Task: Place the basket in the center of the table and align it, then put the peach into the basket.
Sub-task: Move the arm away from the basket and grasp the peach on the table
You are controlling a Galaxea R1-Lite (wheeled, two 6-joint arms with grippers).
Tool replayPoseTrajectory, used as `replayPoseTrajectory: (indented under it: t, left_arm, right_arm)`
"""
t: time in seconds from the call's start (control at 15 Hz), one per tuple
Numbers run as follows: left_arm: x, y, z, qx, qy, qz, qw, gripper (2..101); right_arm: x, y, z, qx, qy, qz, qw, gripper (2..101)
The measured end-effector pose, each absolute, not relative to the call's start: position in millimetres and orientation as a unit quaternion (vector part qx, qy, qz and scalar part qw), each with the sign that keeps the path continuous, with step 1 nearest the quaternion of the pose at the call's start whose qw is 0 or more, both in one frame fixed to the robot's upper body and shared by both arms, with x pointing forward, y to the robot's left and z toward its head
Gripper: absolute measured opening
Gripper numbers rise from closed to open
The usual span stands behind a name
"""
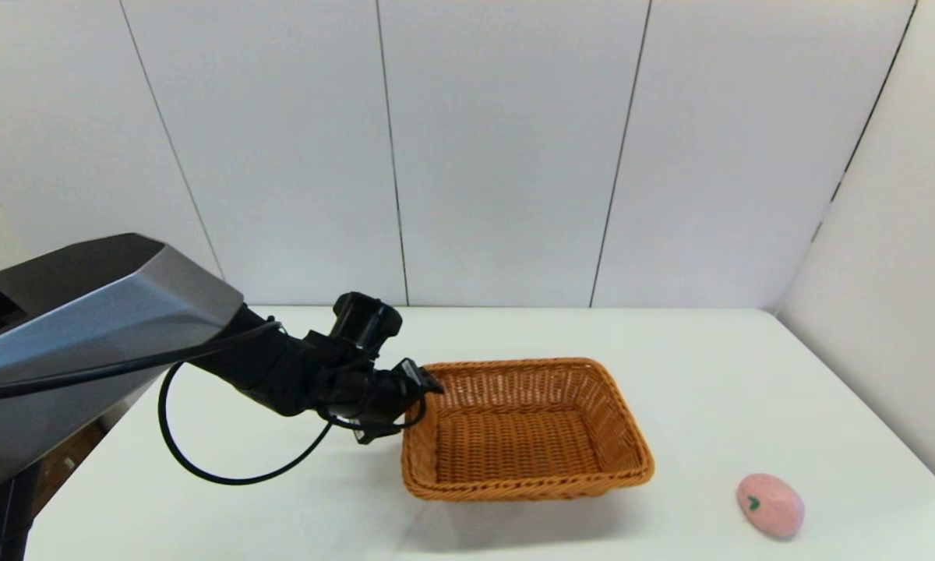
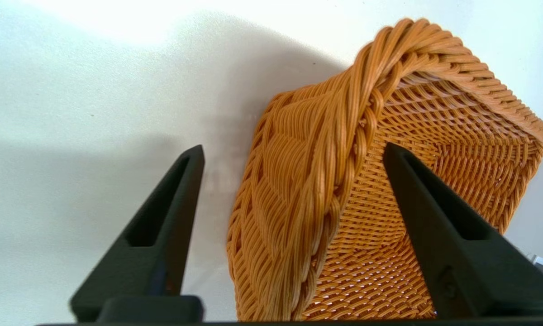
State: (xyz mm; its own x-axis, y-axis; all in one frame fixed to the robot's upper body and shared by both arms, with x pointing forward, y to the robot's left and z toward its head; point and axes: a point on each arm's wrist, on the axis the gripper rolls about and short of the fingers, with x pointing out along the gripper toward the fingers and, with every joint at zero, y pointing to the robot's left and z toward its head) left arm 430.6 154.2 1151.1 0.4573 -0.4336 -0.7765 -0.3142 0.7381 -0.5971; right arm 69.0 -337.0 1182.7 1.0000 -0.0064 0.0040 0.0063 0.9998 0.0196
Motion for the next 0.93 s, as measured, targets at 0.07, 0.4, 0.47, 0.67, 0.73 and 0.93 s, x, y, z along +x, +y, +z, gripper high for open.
replayPoseTrajectory:
  t: [0.07, 0.4, 0.47, 0.67, 0.73, 0.93]
  left_arm:
    - [431.0, 155.1, 1151.7, -0.36, 0.518, -0.038, 0.775, 83.8]
    - [432.5, 175.0, 1192.6, -0.377, 0.47, -0.054, 0.796, 90.1]
    - [430.9, 183.1, 1211.2, -0.382, 0.449, -0.063, 0.805, 91.0]
    - [409.5, 207.0, 1275.5, -0.378, 0.379, -0.1, 0.839, 93.2]
    - [395.8, 214.7, 1300.3, -0.371, 0.351, -0.117, 0.852, 93.7]
    - [329.6, 240.0, 1374.7, -0.324, 0.256, -0.179, 0.893, 95.1]
  right_arm:
    - [69.0, -337.0, 1182.7, 0.01, -0.002, -0.003, 1.0, 97.1]
    - [69.0, -337.0, 1182.7, 0.01, -0.002, -0.003, 1.0, 97.1]
    - [69.0, -337.0, 1182.7, 0.01, -0.002, -0.003, 1.0, 97.1]
    - [69.0, -337.0, 1182.8, 0.01, -0.002, -0.003, 1.0, 97.1]
    - [69.0, -337.0, 1182.7, 0.01, -0.002, -0.003, 1.0, 97.1]
    - [69.0, -337.0, 1182.7, 0.01, -0.002, -0.003, 1.0, 97.1]
